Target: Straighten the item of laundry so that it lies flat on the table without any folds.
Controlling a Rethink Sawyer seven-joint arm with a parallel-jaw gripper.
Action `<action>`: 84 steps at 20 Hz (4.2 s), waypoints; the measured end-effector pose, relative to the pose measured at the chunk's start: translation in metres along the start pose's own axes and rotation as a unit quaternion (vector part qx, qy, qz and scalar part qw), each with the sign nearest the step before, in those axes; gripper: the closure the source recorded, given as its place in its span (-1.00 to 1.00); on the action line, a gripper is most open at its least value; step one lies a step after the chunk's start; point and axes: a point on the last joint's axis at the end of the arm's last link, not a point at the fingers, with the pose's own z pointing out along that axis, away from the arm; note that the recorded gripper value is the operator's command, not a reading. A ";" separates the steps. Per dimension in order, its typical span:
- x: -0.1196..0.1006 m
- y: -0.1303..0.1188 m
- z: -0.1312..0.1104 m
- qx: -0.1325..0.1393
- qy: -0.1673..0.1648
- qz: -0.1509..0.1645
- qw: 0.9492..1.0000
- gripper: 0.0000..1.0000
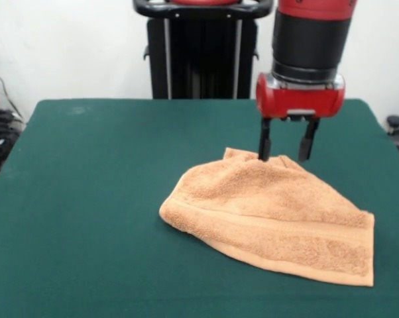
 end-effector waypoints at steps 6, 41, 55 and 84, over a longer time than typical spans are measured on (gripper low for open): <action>-0.010 -0.025 -0.021 -0.002 -0.011 0.018 1.000 -1.00; 0.045 -0.055 0.009 0.028 0.056 -0.021 0.998 -1.00; 0.082 -0.054 0.051 0.035 0.034 -0.060 0.997 -1.00; 0.116 -0.044 0.086 0.043 0.037 -0.124 0.991 -1.00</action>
